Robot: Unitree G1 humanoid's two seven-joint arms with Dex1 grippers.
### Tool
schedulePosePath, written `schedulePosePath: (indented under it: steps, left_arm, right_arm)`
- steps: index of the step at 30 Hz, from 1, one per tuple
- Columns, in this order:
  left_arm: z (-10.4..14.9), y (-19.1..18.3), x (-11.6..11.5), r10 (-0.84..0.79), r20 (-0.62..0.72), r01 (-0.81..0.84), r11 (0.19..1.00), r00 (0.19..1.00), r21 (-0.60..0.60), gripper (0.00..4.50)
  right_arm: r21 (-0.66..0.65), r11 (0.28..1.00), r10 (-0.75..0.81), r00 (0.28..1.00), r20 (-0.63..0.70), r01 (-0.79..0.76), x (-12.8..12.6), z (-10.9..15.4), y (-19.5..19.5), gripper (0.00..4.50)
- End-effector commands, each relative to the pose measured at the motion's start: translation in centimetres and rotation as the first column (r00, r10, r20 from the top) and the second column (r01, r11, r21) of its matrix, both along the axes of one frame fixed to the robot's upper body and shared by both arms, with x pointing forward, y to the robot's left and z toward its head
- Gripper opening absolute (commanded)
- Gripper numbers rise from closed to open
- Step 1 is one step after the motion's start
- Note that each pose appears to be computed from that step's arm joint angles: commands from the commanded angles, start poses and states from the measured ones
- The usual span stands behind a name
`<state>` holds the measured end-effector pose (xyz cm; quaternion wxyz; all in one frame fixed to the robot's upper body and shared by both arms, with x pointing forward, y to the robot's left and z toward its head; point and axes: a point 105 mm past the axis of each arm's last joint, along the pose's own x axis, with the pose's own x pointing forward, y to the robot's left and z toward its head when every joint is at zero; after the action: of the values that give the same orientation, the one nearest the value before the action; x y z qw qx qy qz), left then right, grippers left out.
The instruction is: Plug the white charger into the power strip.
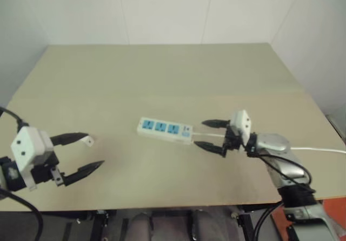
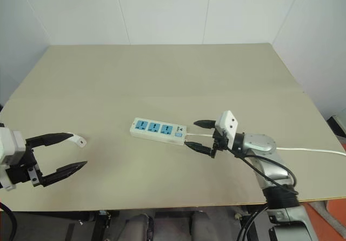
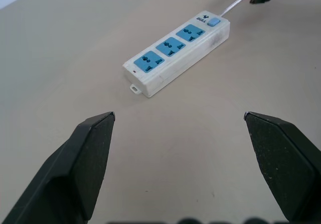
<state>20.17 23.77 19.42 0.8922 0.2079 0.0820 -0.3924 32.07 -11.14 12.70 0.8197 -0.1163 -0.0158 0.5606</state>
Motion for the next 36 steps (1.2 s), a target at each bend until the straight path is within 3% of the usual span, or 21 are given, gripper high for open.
schedulePosePath:
  steps: [1, 12, 36]
  left_arm:
    - [0.6, -0.2, 0.2, -0.022, 0.031, 0.022, 0.999, 0.999, 0.024, 4.5]
    - [0.4, -0.9, 0.4, -0.054, 0.032, 0.053, 0.998, 0.998, 0.015, 4.5]
    - [0.2, -1.0, 0.6, -0.061, 0.043, 0.061, 0.998, 0.997, 0.018, 4.5]
  right_arm:
    - [-0.013, 0.999, 0.047, 0.997, 0.055, -0.047, 0.7, 0.3, 1.1, 4.49]
    - [-0.024, 0.999, 0.05, 0.995, 0.091, -0.048, 3.6, -0.1, 2.5, 4.49]
    - [-0.055, 0.995, 0.076, 0.997, -0.025, -0.077, 4.1, -4.1, 4.2, 4.49]
